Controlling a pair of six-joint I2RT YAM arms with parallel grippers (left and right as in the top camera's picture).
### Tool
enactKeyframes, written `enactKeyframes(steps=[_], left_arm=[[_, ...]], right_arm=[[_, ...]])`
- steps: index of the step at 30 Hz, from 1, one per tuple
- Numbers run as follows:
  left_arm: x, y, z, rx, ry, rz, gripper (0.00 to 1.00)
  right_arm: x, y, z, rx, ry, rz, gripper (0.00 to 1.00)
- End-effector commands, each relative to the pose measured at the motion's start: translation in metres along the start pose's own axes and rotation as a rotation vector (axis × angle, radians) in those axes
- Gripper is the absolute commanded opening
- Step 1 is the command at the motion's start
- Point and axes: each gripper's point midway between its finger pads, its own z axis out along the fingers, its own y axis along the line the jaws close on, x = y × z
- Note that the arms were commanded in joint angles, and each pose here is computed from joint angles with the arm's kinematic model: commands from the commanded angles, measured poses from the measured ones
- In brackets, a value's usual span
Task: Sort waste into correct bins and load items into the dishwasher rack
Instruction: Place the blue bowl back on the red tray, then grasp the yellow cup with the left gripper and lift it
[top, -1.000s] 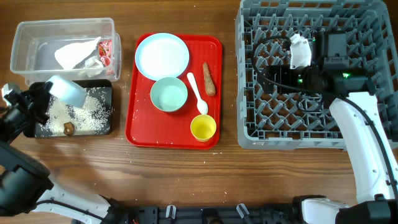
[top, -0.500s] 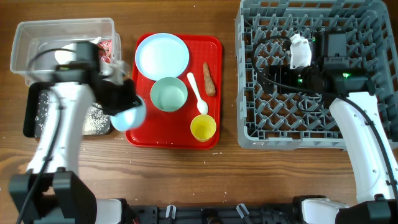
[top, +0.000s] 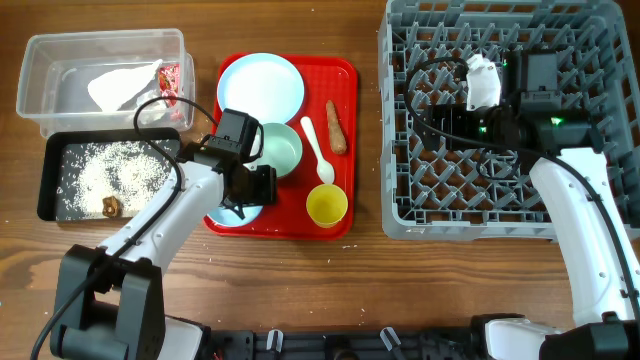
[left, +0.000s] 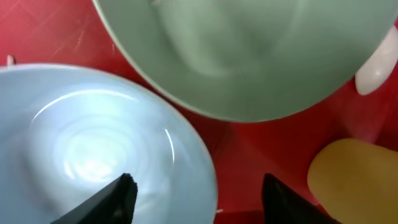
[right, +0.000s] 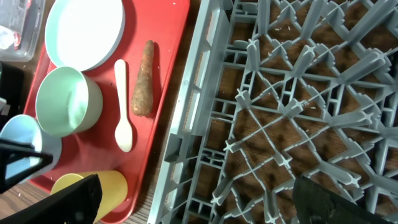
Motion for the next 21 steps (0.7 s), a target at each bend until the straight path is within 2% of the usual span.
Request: enactKeyframes(steps=[1,3,6,9,12,15,17,19,21], left_arm=[[-0.017,-0.033,-0.037,0.113,-0.004,0.014,0.71],[-0.030,-0.052,-0.067,0.157,-0.051,0.050,0.75],[-0.027,-0.077,-0.085,0.181,-0.085,0.235,0.87],[-0.007,-0.090,-0.068,0.168,-0.017,0.361,0.88],[0.005,-0.089,-0.034,0.090,0.053,0.402,0.88],[0.011,-0.084,-0.003,0.052,0.127,0.404,0.83],[0.015,-0.080,0.012,0.035,0.171,0.396,0.76],[0.017,-0.077,0.026,0.022,0.207,0.383,0.57],[0.016,-0.078,0.029,0.024,0.203,0.383,0.26]], right_arm=[[-0.006,0.001,-0.005,0.002,-0.023,-0.004,1.00],[-0.008,0.001,-0.005,0.002,-0.028,-0.005,1.00],[-0.008,0.001,-0.005,0.002,-0.028,-0.005,1.00],[-0.008,0.001,-0.005,0.002,-0.029,-0.006,1.00],[-0.008,0.001,-0.005,0.002,-0.029,-0.006,1.00],[-0.008,0.001,-0.005,0.002,-0.030,-0.006,1.00],[-0.008,0.001,-0.005,0.002,-0.029,-0.005,1.00],[-0.008,0.001,-0.005,0.002,-0.029,-0.005,1.00],[-0.008,0.001,-0.005,0.002,-0.029,-0.005,1.00]])
